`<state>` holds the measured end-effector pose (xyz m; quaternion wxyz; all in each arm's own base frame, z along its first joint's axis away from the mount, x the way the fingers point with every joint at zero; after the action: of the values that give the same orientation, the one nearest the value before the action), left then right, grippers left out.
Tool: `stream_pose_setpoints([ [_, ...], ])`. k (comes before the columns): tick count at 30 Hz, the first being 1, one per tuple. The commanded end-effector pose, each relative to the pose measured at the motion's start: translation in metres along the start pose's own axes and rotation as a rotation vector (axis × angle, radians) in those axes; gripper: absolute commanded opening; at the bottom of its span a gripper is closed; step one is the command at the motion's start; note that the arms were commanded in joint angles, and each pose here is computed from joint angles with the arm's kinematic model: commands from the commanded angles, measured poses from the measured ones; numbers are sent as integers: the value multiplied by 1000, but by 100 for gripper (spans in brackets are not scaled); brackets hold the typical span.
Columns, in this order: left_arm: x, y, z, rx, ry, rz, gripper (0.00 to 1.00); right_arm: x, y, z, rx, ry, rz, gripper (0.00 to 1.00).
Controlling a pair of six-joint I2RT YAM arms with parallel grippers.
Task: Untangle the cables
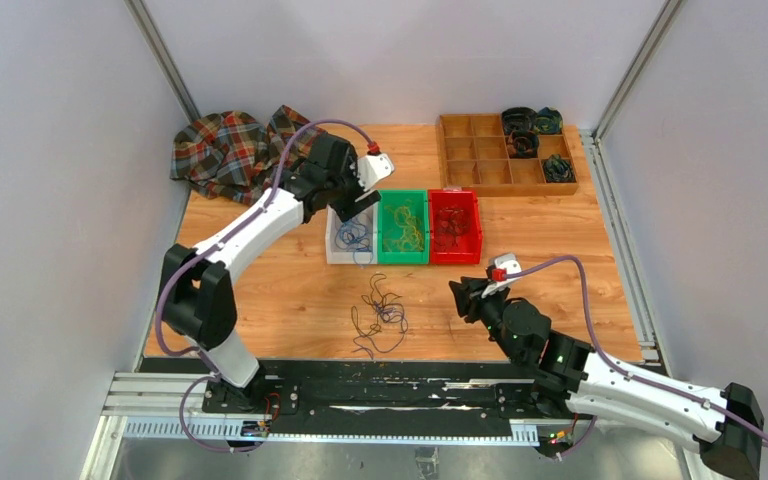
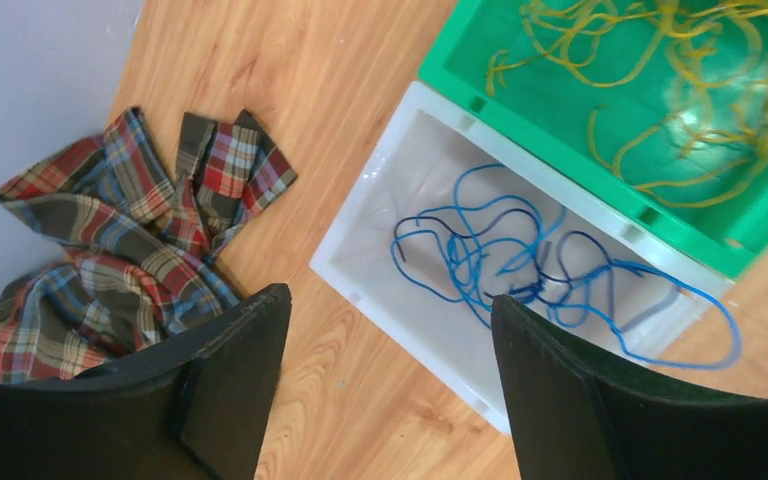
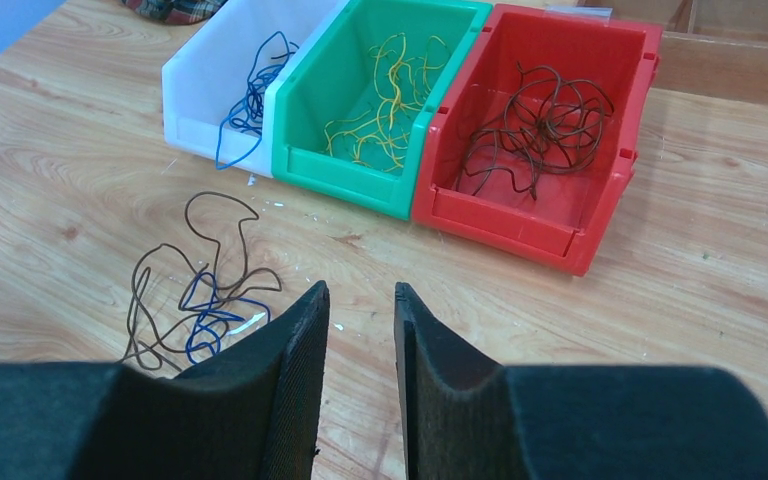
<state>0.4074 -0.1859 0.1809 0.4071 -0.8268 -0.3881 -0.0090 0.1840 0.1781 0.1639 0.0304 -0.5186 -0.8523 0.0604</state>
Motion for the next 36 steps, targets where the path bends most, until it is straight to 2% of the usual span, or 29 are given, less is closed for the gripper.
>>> stream_pose_setpoints([
  [1, -17, -41, -19, -71, 11, 133, 78, -3, 3, -12, -17, 2, 14, 31],
  [4, -65, -54, -9, -34, 57, 329, 78, -2, 4, -9, -6, 10, 14, 32],
  [9, -139, -63, 15, -11, 137, 562, 78, -3, 2, -1, 15, 32, 24, 32],
  [20, -239, -70, 25, 16, 205, 891, 71, -13, -6, 12, 51, 46, 63, 31],
  [27, -280, -69, 47, 66, 307, 1029, 70, -26, -16, 11, 49, 53, 103, 30],
  [36, -291, -46, 65, 146, 372, 1003, 59, -33, -21, 13, 51, 61, 128, 26],
])
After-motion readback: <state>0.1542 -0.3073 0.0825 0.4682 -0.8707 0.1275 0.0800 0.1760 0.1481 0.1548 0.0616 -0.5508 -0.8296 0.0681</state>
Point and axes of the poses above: each gripper's point midway between its finger pads, its own y axis out along the fingers, its own x axis along the line the jaws close on, z = x × y, the point moved 2 cm from there along -y, back along the fingers, and after that the axes turned 9 degrees about -y, right-handed, at the moved point
